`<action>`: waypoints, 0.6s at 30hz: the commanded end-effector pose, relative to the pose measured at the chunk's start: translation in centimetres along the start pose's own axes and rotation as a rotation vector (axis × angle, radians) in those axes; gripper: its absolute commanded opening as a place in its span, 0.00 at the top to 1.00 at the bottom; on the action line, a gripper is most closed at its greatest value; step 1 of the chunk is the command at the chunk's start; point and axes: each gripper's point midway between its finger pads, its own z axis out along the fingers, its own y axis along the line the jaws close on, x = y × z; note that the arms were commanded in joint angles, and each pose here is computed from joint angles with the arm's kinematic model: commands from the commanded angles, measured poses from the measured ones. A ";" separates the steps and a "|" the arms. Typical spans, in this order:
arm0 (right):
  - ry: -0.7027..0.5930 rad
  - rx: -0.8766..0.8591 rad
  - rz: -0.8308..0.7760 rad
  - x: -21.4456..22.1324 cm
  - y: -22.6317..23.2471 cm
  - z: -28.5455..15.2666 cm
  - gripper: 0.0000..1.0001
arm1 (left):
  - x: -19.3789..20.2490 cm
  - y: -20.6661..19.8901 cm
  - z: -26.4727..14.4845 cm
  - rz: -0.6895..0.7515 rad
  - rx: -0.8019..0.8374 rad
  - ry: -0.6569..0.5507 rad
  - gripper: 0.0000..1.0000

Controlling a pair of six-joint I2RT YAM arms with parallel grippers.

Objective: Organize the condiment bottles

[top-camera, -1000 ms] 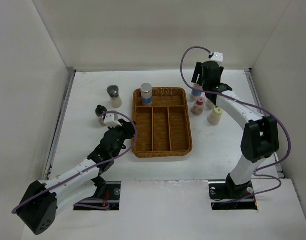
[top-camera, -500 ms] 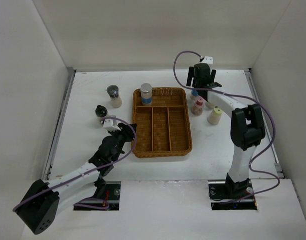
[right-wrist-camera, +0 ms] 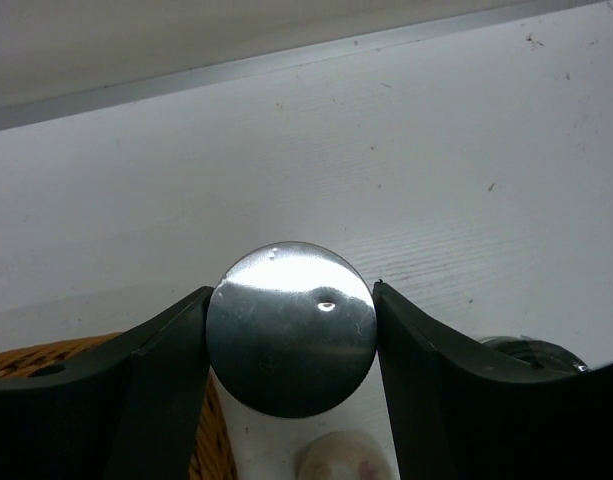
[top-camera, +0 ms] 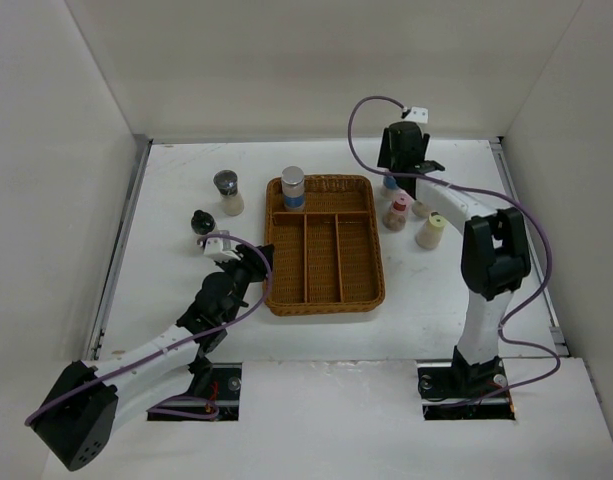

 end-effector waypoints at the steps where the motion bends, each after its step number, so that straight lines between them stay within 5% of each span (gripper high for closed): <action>1: -0.331 -0.041 0.164 -13.4 0.0 -5.8 0.49 | -1.1 -0.4 0.0 -0.040 0.020 -0.046 0.66; 6: -0.380 -0.137 0.169 -15.6 2.6 -9.5 0.50 | -1.0 0.2 0.1 -0.040 0.001 -0.046 0.65; 18: -0.326 -0.352 0.110 -11.2 13.3 -12.4 0.50 | -1.2 0.8 0.2 -0.045 -0.017 -0.050 0.65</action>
